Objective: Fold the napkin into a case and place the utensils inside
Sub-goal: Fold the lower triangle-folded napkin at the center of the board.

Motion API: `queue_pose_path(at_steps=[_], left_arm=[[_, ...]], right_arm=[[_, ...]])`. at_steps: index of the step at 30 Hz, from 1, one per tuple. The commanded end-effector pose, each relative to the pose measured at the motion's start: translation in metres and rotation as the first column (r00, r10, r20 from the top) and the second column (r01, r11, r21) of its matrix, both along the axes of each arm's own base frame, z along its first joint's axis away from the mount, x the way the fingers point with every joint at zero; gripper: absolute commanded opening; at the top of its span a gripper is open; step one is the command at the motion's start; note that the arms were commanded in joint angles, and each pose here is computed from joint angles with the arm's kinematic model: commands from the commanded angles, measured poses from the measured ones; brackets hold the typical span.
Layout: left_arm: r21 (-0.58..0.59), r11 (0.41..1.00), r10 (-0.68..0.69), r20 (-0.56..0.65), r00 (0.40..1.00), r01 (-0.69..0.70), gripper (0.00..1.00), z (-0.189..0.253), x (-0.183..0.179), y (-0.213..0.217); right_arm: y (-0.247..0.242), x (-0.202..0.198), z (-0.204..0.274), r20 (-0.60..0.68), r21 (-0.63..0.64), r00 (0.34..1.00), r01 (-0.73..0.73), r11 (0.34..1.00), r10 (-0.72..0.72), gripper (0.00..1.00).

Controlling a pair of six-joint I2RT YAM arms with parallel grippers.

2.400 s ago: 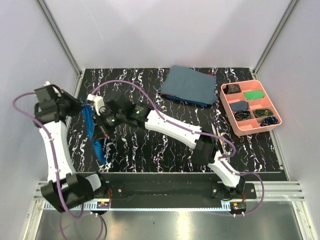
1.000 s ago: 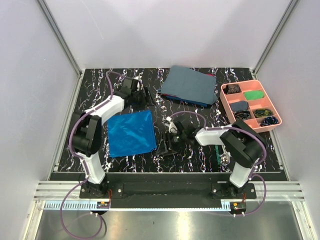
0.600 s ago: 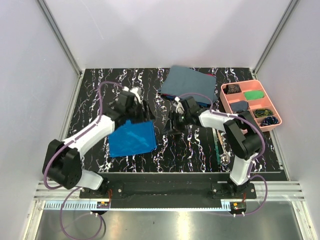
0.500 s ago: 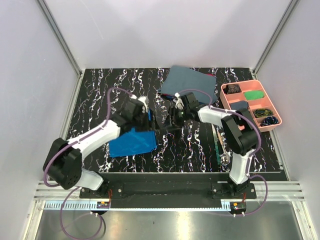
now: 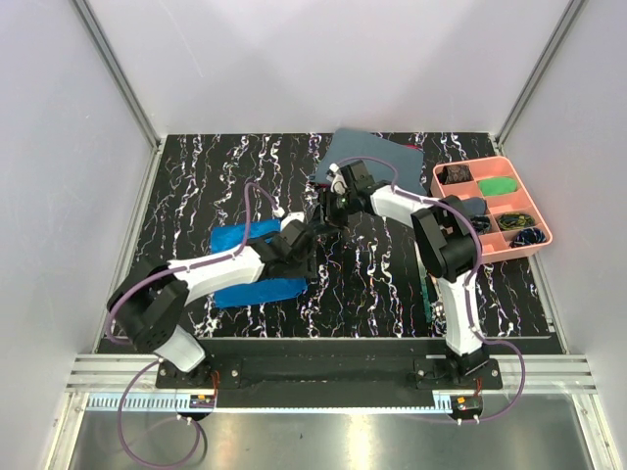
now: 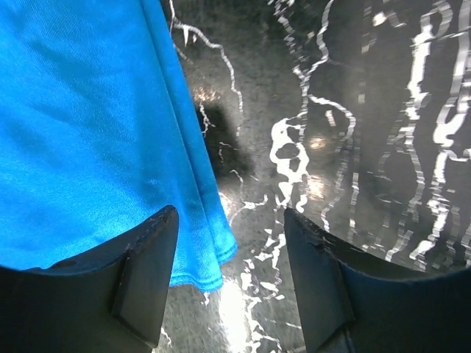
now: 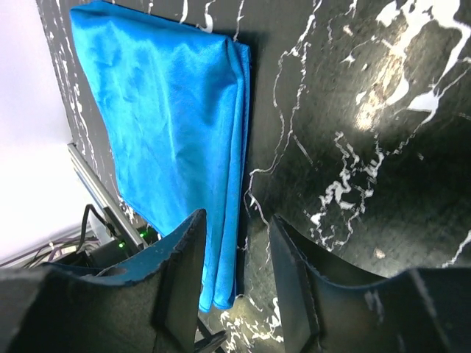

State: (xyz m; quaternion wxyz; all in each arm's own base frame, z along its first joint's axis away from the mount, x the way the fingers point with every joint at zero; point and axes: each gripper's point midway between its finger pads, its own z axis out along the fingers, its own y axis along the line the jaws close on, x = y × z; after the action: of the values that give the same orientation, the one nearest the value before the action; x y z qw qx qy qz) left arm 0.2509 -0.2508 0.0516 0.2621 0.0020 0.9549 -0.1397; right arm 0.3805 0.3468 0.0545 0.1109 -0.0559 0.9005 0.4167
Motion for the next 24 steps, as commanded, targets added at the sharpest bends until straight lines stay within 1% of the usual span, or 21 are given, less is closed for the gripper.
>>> queue_pose_path(at_steps=[1, 2, 4, 5, 7, 11, 12, 19, 24], left_arm=[[0.024, 0.999, 0.046, 0.037, 0.998, -0.047, 0.6, -0.005, 0.012, -0.003], [0.023, 0.999, 0.045, 0.038, 0.998, -0.046, 0.56, -0.005, 0.013, -0.006], [0.038, 0.998, 0.039, 0.024, 0.999, -0.04, 0.53, -0.012, 0.01, -0.006], [0.037, 0.998, 0.042, 0.02, 0.999, -0.043, 0.49, -0.013, 0.01, -0.006], [0.047, 0.998, 0.042, 0.006, 0.999, -0.043, 0.45, -0.019, 0.006, -0.005], [0.058, 0.998, 0.034, 0.002, 0.999, -0.034, 0.4, -0.022, -0.002, -0.005], [0.062, 0.998, 0.033, -0.001, 0.999, -0.033, 0.37, -0.022, -0.004, -0.004], [0.098, 0.994, 0.052, -0.001, 0.999, -0.052, 0.29, -0.023, -0.02, 0.013], [0.079, 0.995, 0.061, 0.017, 0.998, -0.062, 0.25, -0.013, -0.026, 0.02]], right_arm=[[0.005, 0.007, 0.004, 0.005, 0.015, 1.0, -0.025, 1.0, 0.024, 0.48], [0.006, 0.009, 0.002, 0.006, 0.014, 1.0, -0.024, 1.0, 0.024, 0.48], [0.007, 0.012, 0.001, 0.006, 0.014, 1.0, -0.026, 1.0, 0.026, 0.48], [0.01, 0.016, 0.0, 0.011, 0.015, 1.0, -0.027, 1.0, 0.027, 0.48], [0.014, 0.023, 0.004, 0.02, 0.027, 1.0, -0.025, 0.999, 0.024, 0.48], [0.021, 0.03, -0.004, -0.005, 0.041, 1.0, -0.027, 0.999, 0.027, 0.48], [0.023, 0.032, -0.005, -0.001, 0.042, 1.0, -0.026, 0.999, 0.026, 0.48], [0.03, 0.032, -0.017, -0.024, 0.038, 0.999, -0.031, 0.999, 0.032, 0.49], [0.034, 0.029, -0.025, -0.034, 0.034, 0.999, -0.028, 0.999, 0.03, 0.48]])
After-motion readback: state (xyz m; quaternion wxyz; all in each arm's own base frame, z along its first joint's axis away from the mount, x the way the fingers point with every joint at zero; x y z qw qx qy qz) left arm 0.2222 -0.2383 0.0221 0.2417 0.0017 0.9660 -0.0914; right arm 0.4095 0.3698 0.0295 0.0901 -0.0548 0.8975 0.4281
